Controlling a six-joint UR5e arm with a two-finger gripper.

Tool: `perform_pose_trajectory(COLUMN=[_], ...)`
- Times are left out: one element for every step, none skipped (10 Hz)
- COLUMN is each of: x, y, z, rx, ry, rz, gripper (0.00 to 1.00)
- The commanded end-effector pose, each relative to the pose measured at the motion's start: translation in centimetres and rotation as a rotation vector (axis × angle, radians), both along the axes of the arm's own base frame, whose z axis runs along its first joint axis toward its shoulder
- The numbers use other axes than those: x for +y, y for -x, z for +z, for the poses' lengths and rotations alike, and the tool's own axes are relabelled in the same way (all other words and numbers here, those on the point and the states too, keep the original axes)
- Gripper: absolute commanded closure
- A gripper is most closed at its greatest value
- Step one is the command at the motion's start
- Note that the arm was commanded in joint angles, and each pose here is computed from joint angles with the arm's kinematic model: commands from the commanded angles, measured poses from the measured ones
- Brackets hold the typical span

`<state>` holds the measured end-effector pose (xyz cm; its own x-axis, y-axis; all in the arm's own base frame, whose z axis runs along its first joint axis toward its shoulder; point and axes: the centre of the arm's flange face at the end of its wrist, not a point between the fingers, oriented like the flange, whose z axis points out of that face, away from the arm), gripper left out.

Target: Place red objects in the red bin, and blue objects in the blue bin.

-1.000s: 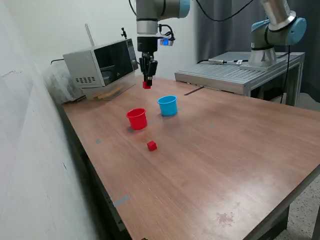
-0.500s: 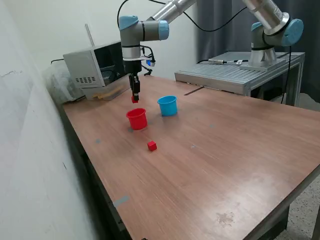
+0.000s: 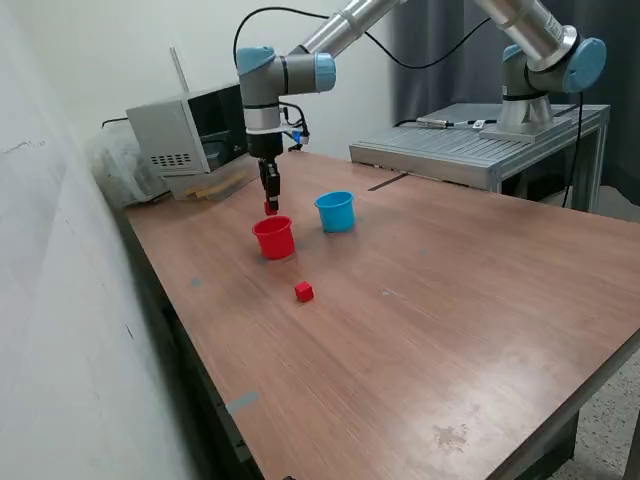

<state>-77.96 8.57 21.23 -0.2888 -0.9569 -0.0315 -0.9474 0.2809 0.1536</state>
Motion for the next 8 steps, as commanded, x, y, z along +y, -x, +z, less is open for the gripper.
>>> perform_pose_trajectory(x=[0.0, 0.0, 0.0, -0.1, -0.3, -1.3, -1.9, -3.5], y=[0.0, -0.1, -0.1, -0.1, -0.2, -0.8, -2.7, -4.8], z=[-0.1, -0.2, -0.2, -0.2, 0.4, 4.2, 7.9, 11.8], rx=[0.0, -0.002, -0.001, -0.002, 0.002, 0.036, 0.062, 0.077], ry=[0.0, 0.001, 0.002, 0.002, -0.001, -0.012, -0.019, -0.024], rz=[0.0, 0.0, 0.0, 0.003, 0.004, 0.016, 0.019, 0.036], gripper=[0.0, 0.0, 0.0, 0.0, 0.0, 0.0, 0.0, 0.0])
